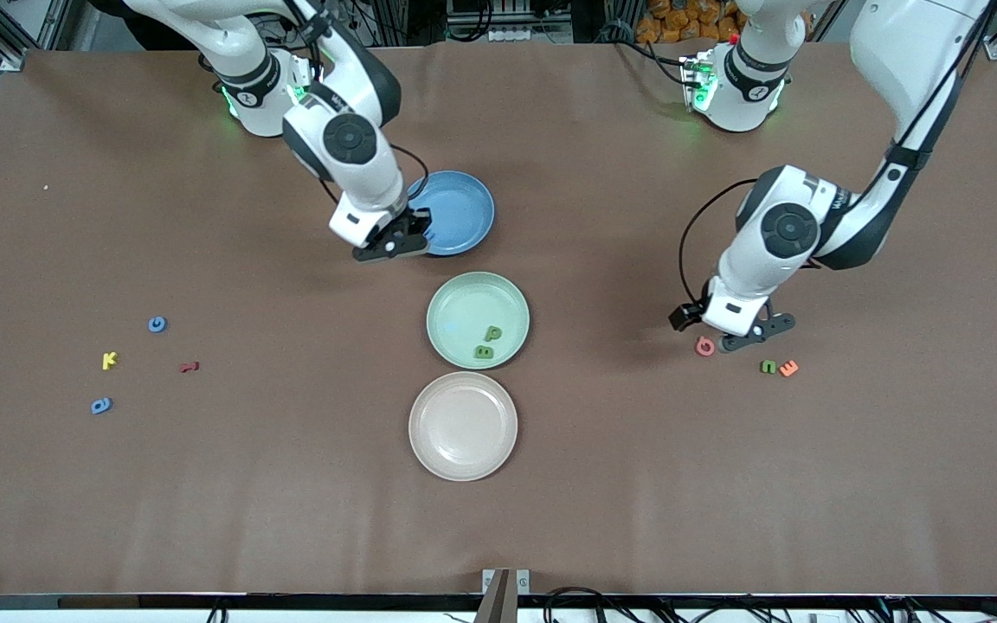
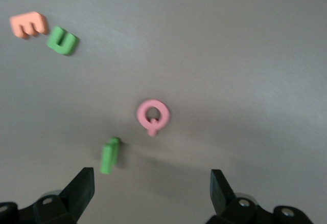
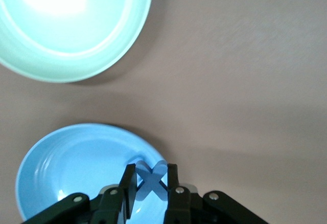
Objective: Sort letters by color into matching plates
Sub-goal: 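Place the blue x on the blue plate while the left gripper grasps a green letter, then place the green letter on the green plate while the right gripper reaches blue G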
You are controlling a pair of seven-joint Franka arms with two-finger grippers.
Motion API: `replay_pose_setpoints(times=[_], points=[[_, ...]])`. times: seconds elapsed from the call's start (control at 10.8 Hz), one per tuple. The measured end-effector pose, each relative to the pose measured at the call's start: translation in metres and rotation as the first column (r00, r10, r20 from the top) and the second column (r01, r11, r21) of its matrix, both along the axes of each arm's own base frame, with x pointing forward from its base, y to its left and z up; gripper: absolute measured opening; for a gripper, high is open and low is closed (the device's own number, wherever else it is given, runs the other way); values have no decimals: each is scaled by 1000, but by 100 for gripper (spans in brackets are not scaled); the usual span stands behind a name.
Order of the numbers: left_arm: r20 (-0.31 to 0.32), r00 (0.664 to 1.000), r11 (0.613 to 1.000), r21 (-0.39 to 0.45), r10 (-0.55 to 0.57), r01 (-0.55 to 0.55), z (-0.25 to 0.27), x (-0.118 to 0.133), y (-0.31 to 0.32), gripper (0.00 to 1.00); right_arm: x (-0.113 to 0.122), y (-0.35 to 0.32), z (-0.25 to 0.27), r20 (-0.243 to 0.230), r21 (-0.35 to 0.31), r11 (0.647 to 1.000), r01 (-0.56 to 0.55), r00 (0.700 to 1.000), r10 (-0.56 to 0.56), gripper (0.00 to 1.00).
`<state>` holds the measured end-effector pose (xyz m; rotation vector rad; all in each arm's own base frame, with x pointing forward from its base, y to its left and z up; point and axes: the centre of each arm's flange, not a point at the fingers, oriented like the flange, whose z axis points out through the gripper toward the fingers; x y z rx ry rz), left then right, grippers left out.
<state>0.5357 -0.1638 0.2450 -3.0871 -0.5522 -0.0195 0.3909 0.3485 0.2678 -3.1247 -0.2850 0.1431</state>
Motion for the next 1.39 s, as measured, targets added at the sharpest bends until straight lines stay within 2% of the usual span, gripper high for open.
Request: replay_pose_setpoints(times=[0.19,0.37,0.56,0.83,1.11,1.3,1.39], points=[[13,1000,999,32,-20,19,-2,2,13,100,-27,20,-5,-36,-27,1000,1,999,-2,28],[4,999,998,47,-35,35,-8,-3,16,100,-43,28,-6,-57,-56,998,20,998,-23,31],[-15,998,995,72,-64,65,-22,-12,20,100,-44,28,-7,-59,-69,995,68,996,-72,57],[-56,994,992,78,-90,94,-51,-17,32,100,-42,26,-9,-63,-70,994,81,994,-85,99],[-68,994,994,65,-88,92,-61,-17,34,100,-17,7,-4,-54,-59,992,114,992,-117,100],[-66,994,994,65,-89,94,-61,-17,34,95,8,-24,3,-62,-81,992,100,993,-105,100],[-65,994,993,65,-90,94,-61,-16,33,88,22,-42,9,-58,-90,991,104,992,-109,100]])
